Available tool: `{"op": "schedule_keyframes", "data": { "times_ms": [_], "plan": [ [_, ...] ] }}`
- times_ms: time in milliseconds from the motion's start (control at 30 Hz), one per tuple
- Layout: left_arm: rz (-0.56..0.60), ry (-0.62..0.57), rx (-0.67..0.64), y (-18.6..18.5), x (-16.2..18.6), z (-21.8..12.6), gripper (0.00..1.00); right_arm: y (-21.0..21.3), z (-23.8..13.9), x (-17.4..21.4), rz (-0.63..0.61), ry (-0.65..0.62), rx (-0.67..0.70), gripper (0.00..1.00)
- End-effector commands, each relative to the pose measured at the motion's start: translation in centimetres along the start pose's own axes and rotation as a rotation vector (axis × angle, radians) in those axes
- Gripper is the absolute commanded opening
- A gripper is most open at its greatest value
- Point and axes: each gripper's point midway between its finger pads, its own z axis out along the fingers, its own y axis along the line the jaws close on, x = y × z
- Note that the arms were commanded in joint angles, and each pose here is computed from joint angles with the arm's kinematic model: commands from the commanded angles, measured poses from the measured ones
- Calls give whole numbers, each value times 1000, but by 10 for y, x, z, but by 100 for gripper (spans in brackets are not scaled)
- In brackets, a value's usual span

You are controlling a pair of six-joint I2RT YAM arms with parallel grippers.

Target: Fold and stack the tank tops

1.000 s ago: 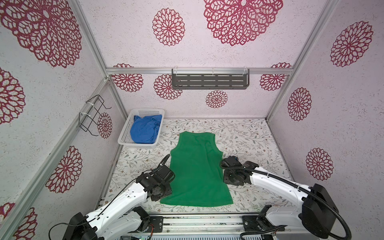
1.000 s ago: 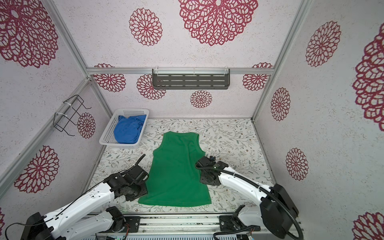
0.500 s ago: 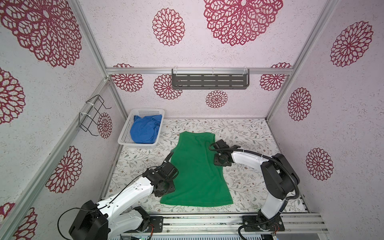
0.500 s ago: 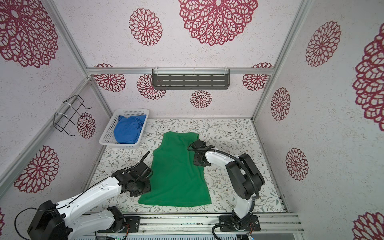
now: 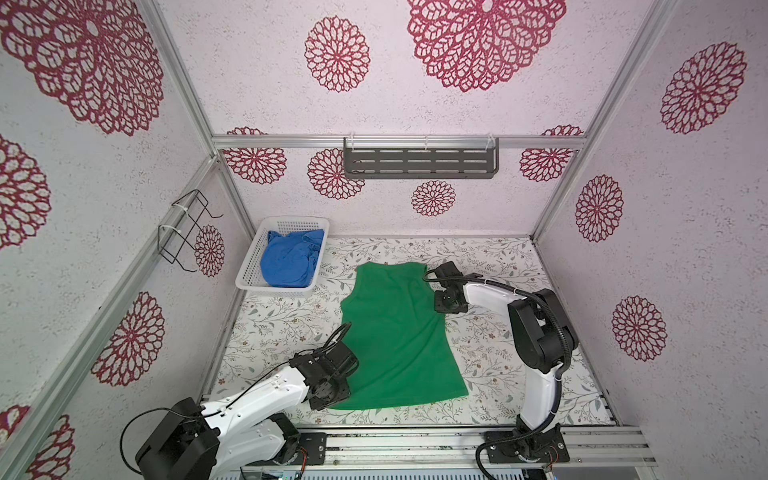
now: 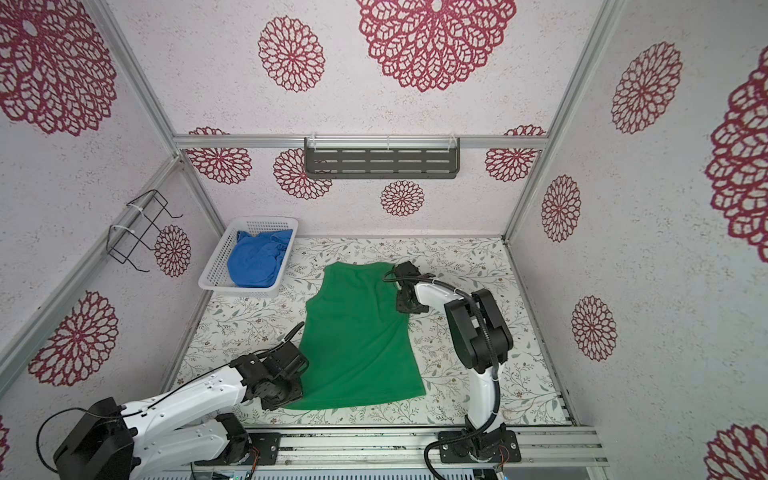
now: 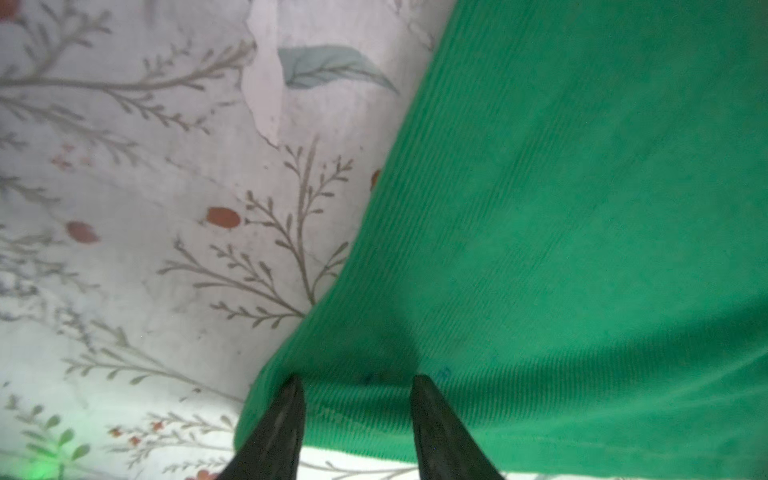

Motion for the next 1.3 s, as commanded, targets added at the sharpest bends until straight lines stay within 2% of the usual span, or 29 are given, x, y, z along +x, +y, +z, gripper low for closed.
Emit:
{"op": "schedule_keyframes", "data": {
  "times_ms": [0, 67, 100, 233, 333, 467, 633, 733, 933, 967, 1067, 1200, 1267],
  "plan": [
    [27, -77, 30, -17, -18, -34, 52, -8, -44, -23, -43, -66, 19, 29],
    [54, -134, 79, -35, -36, -63, 55, -11, -71, -19, -47, -77, 12, 40],
    [70, -150, 98, -42, -44, -72, 56, -12, -84, -16, -47, -89, 5, 42],
    [144, -200, 162, -75, -87, -92, 57, -3, -109, 38, -63, -39, -18, 40],
    [184, -221, 153, -93, -128, -80, 54, 12, -118, 86, -63, 6, -40, 36],
    [215, -225, 181, -125, -176, -59, 49, 37, -129, 143, -4, 49, -116, 34],
    [282, -196, 166, -157, -211, -32, 45, 51, -118, 200, 52, 110, -153, 30],
    [309, -167, 158, -168, -219, -11, 39, 47, -105, 217, 83, 111, -145, 23],
    [287, -145, 150, -170, -220, 16, 33, 17, -82, 237, 127, 138, -68, 21],
    [284, -116, 129, -165, -216, 33, 32, 10, -77, 241, 140, 143, -55, 21],
    [284, -85, 106, -156, -208, 49, 25, -10, -62, 251, 192, 176, -40, 21],
    [253, -70, 65, -132, -192, 60, 23, -38, -62, 246, 213, 179, 27, 22],
    [224, -88, 65, -121, -185, 52, 22, -51, -65, 233, 222, 163, 45, 22]
  ]
}}
